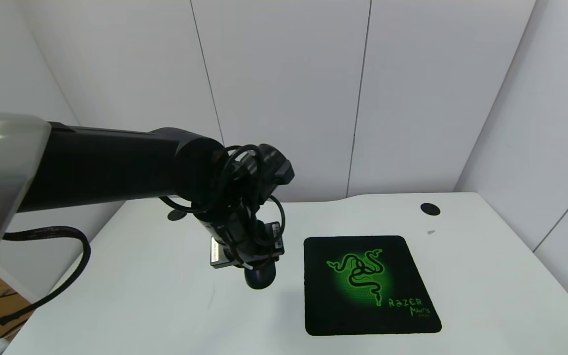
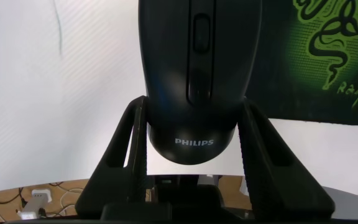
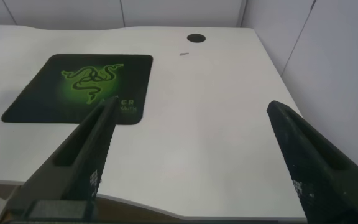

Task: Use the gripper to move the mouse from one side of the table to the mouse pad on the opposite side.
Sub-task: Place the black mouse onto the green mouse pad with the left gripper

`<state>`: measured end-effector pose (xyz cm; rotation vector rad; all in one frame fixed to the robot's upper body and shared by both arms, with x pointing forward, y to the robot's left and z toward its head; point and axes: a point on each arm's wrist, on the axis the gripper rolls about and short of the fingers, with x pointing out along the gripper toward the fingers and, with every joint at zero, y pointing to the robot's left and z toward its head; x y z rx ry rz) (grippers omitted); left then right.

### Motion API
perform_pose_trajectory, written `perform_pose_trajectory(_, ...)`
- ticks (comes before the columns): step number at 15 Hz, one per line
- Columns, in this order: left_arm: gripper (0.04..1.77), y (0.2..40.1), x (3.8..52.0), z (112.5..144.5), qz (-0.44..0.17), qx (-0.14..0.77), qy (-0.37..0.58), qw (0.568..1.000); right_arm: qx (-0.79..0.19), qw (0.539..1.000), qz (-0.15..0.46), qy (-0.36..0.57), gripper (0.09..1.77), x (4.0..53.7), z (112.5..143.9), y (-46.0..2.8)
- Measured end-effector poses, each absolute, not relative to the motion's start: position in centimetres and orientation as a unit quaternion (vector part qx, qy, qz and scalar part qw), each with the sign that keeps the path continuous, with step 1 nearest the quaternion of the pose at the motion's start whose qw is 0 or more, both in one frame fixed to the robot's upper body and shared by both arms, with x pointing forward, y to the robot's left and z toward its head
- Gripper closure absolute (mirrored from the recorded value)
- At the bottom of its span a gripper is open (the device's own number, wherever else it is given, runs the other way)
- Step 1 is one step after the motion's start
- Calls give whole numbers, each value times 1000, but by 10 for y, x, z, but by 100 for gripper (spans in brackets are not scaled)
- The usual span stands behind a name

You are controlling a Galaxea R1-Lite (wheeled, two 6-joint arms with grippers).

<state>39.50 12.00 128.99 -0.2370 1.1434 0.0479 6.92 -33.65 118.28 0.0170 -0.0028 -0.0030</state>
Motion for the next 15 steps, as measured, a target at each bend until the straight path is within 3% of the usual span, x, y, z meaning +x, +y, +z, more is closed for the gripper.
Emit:
perform_pose_trajectory(8,90,69,405,1284,7,-102,525,845,9,1000,-2,-1,15,69,1183,-336)
perform_pose_trajectory(15,90,25,404,1250,6,-89,494,865,9,1000,-2,-1,15,69,1183,-336)
